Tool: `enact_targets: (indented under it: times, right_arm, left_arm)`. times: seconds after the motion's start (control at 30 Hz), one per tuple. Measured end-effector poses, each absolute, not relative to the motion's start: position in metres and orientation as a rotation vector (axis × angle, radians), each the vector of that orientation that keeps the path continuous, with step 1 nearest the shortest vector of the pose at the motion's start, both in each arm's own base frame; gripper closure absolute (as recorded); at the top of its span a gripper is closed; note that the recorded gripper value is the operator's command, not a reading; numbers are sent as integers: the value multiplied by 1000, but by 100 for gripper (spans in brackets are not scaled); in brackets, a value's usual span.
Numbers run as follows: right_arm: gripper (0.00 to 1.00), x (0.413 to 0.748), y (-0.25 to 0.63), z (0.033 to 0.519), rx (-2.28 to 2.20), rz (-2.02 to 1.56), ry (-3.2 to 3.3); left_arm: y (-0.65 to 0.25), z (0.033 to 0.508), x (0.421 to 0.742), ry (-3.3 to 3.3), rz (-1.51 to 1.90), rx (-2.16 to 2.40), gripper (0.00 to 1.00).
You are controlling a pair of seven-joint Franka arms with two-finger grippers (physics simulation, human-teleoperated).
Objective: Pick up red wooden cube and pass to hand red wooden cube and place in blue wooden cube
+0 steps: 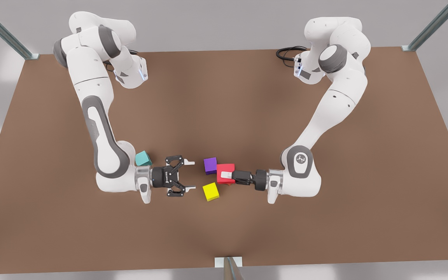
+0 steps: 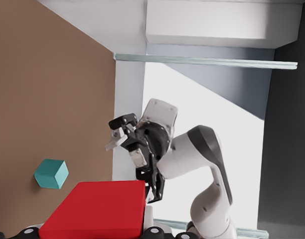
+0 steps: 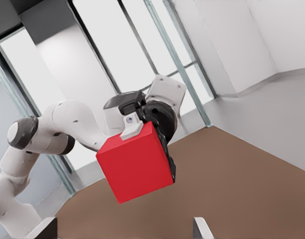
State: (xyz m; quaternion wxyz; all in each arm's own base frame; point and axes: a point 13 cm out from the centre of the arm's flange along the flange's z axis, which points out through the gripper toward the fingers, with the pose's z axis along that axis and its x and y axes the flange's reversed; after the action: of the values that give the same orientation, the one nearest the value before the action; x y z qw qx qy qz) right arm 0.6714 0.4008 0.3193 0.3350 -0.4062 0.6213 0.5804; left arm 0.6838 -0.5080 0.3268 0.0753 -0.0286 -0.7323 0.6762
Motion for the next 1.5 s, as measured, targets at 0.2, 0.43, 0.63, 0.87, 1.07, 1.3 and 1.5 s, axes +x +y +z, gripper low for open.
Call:
enact_targets:
  times: [0.2, 0.43, 0.63, 0.87, 1.07, 1.3, 1.5]
  right_arm:
    - [0, 675, 418, 316, -1084, 1415, 1511]
    - [0, 676, 435, 314, -1103, 1342, 1419]
    - [0, 672, 452, 312, -1123, 1293, 1372]
    - [0, 668, 469, 307, -1144, 1246, 1344]
    - [0, 668, 474, 307, -1159, 1212, 1324]
    - [0, 668, 479, 310, -1174, 1182, 1301]
    - [0, 668, 486, 315, -1181, 1166, 1284]
  left_arm:
    - [-508, 326, 685, -2198, 2033, -79, 53]
    - [-508, 326, 686, -2192, 2041, -73, 53]
    - [-511, 323, 684, -2187, 2038, -73, 53]
    - [-512, 321, 683, -2187, 2039, -76, 53]
    - [-513, 322, 683, -2190, 2040, -77, 53]
    - [-513, 321, 684, -2194, 2042, -79, 53]
    - [-516, 321, 682, -2196, 2041, -85, 53]
